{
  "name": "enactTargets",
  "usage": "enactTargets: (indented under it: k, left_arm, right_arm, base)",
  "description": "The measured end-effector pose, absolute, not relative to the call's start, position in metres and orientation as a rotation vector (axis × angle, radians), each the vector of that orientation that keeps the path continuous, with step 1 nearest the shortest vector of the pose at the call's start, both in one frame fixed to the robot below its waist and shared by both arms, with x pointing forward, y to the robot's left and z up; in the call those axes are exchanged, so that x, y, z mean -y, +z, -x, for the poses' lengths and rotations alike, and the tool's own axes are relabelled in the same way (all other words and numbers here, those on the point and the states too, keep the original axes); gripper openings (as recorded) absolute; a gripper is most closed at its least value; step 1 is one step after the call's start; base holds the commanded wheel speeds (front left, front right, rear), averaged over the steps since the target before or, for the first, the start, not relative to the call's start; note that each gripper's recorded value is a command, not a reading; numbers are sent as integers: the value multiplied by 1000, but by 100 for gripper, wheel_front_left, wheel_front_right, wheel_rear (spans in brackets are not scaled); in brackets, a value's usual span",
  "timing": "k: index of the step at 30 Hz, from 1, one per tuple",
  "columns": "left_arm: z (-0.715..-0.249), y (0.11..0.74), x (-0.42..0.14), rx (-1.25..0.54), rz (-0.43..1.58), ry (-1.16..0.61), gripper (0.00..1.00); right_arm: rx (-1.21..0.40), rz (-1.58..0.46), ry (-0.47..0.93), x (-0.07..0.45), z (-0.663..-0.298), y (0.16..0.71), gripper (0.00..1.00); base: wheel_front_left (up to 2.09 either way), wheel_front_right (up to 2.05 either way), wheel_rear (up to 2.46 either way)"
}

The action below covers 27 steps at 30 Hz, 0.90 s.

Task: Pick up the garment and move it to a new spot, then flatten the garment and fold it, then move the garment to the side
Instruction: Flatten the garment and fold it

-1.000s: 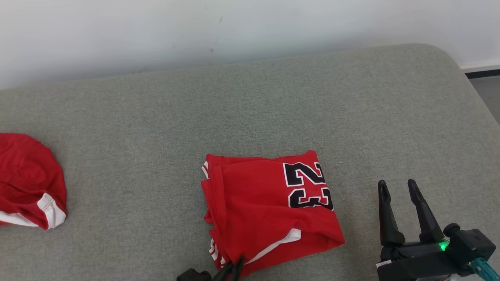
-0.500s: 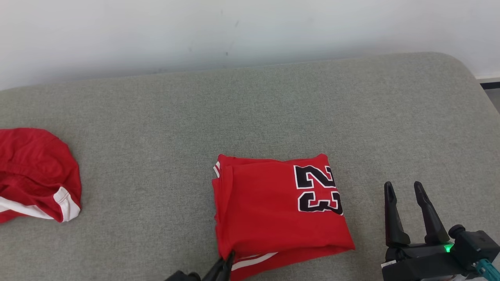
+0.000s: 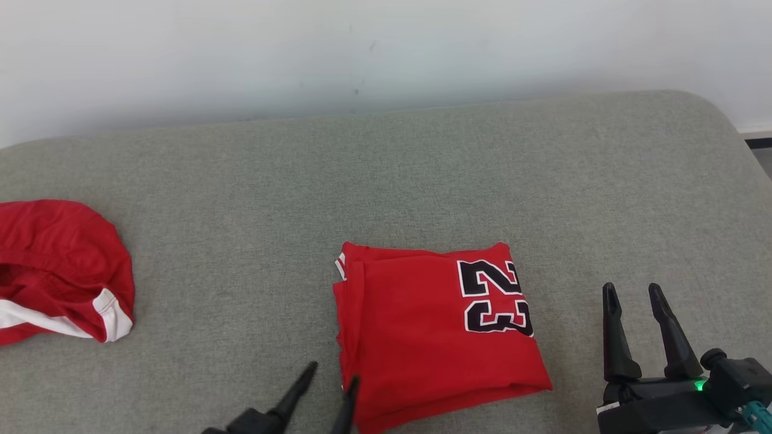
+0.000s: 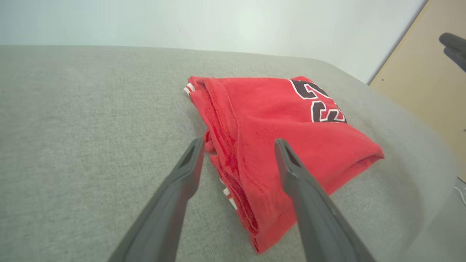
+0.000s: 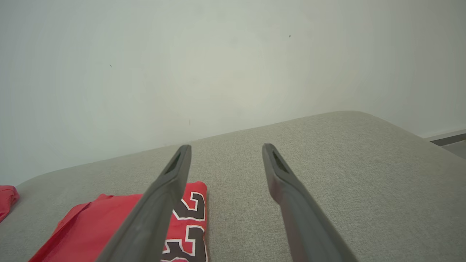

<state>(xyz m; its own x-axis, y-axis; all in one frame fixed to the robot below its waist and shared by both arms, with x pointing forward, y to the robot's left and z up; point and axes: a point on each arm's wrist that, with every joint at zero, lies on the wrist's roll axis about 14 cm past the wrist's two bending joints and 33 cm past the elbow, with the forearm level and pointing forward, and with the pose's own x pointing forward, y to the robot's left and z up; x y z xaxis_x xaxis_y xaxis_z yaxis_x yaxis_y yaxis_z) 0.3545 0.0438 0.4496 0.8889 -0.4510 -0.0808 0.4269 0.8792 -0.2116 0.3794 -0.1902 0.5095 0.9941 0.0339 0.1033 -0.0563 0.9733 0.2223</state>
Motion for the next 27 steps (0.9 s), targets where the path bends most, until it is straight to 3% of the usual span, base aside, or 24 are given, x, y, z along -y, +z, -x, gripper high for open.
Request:
enactTargets:
  k: [13,19,27]
  left_arm:
    - [-374,528,-156,150,114,-99,100]
    - [-365,533,-201,171,80,37,100]
    - [-351,524,-212,142,46,67,100]
  right_arm:
    - [134,-206,85,181,-377,522,100]
    - [123,-187,109,174,-371,520,100]
    - [96,-163,133,168,-359,512,100]
  base:
    - [0,0,0]
    - [0,0,0]
    - [0,0,0]
